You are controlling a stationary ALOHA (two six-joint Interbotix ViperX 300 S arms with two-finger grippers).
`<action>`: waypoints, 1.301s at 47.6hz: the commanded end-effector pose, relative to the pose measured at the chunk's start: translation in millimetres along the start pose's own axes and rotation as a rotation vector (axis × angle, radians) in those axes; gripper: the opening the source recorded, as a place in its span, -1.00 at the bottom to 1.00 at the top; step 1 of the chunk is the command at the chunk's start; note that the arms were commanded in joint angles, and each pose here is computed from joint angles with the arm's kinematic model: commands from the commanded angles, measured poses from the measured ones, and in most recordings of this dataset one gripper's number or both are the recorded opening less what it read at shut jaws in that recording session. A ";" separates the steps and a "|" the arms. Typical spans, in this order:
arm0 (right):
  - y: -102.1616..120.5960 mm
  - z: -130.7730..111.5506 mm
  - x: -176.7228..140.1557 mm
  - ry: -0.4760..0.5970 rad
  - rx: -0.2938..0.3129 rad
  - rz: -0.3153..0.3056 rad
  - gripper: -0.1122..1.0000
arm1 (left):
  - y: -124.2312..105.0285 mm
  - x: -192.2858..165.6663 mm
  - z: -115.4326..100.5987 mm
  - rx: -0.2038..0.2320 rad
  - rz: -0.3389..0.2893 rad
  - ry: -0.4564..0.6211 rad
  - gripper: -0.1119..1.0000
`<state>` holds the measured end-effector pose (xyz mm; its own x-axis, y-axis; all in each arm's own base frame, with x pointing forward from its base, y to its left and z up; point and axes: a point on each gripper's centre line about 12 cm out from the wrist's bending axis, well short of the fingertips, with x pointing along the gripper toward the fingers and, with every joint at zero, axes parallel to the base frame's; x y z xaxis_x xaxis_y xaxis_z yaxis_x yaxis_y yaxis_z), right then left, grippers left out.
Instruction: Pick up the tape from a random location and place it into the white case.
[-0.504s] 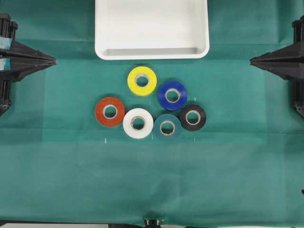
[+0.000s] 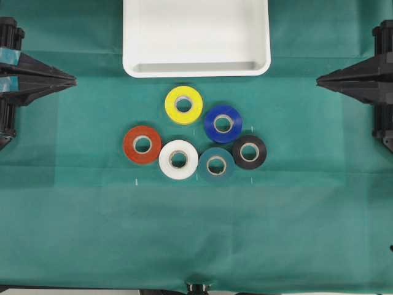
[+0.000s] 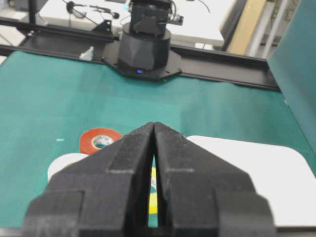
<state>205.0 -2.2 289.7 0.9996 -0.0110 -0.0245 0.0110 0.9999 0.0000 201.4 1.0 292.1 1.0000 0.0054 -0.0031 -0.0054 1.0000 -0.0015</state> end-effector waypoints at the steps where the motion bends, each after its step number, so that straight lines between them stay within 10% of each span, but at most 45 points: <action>1: -0.3 9.1 2.0 -0.018 0.002 -0.001 -0.75 | 1.9 2.5 8.0 -0.003 0.009 -0.015 -0.76; 23: -0.6 9.0 2.1 -0.014 0.003 -0.003 -0.75 | 1.9 2.4 8.6 0.000 0.010 -0.025 -0.75; 42: -0.6 8.6 1.8 -0.009 0.003 -0.003 -0.75 | 1.6 2.7 7.6 -0.006 0.008 -0.017 0.91; 62: -0.6 7.9 1.9 0.000 0.003 -0.003 -0.75 | -2.1 2.4 7.9 -0.012 -0.010 -0.018 0.97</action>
<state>204.9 -2.5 286.8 0.9987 -0.0125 -0.0491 0.0127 0.9999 0.0030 201.9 1.7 291.3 0.9999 0.0091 -0.0077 -0.0091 0.9999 -0.0121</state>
